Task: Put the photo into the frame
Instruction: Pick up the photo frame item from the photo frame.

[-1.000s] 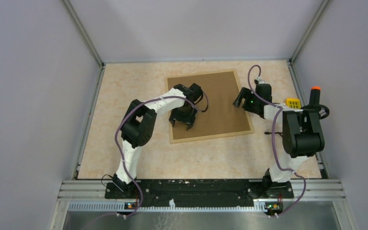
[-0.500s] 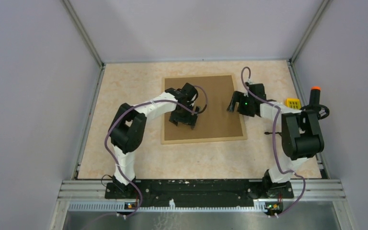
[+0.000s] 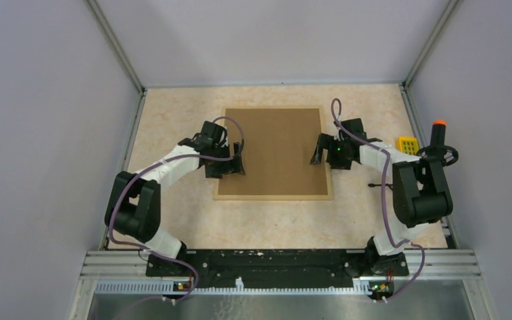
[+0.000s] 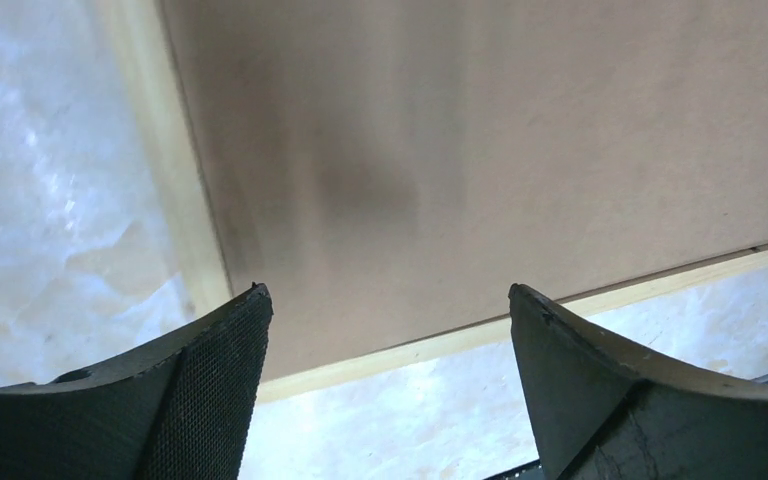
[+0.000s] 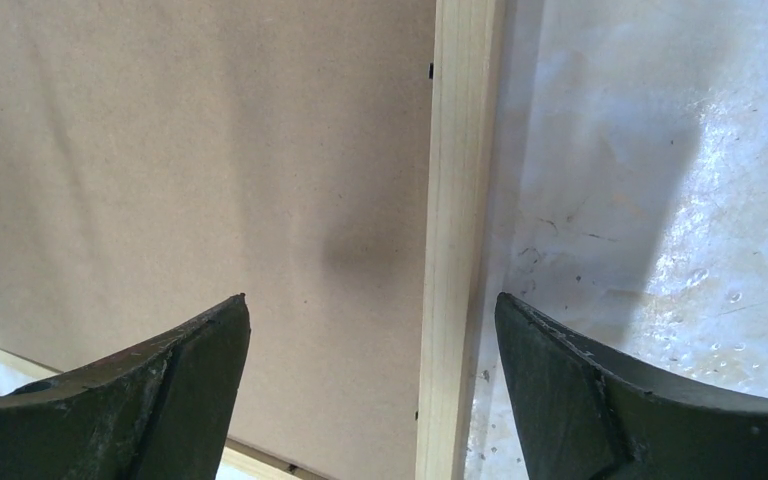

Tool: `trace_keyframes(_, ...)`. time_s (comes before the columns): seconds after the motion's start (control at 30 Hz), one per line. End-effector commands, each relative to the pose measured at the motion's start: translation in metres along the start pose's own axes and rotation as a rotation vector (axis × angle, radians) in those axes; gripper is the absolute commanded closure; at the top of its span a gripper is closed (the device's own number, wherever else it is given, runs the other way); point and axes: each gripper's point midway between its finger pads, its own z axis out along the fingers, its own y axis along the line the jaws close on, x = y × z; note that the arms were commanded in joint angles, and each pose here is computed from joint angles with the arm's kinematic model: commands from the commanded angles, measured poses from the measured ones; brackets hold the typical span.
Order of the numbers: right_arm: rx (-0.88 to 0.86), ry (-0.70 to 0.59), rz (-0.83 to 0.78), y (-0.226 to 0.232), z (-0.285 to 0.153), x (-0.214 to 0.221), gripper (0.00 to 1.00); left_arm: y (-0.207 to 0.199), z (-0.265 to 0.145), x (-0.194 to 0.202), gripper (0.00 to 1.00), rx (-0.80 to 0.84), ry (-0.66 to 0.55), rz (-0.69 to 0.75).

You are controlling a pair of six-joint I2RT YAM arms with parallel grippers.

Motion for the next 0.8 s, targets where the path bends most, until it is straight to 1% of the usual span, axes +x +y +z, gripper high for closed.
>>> trace_keyframes(0.0,-0.011,0.053,0.011,-0.002,-0.006,0.013,0.10,0.002,-0.015,-0.005,0.09,0.025,-0.073,-0.049)
trace_keyframes(0.13,-0.034,0.063,0.018,0.001,-0.003,0.015,0.10,0.011,-0.014,0.008,0.07,-0.009,-0.053,-0.100)
trace_keyframes(0.33,-0.057,0.078,0.022,0.003,-0.001,0.020,0.10,0.036,-0.010,0.026,0.04,-0.122,-0.034,-0.166)
trace_keyframes(0.53,-0.076,0.090,0.026,0.006,0.001,0.023,0.11,0.027,0.000,0.044,0.04,-0.044,0.034,-0.194)
trace_keyframes(0.6,-0.089,0.095,0.026,0.008,0.000,0.024,0.11,0.017,0.000,0.049,0.05,0.044,0.063,-0.204)
trace_keyframes(0.7,-0.118,0.103,0.033,0.012,0.000,0.028,0.11,-0.006,-0.009,0.048,0.07,0.257,0.073,-0.234)
trace_keyframes(0.77,-0.156,0.116,0.049,0.018,0.000,0.033,0.12,-0.020,-0.019,0.040,0.09,0.399,0.071,-0.258)
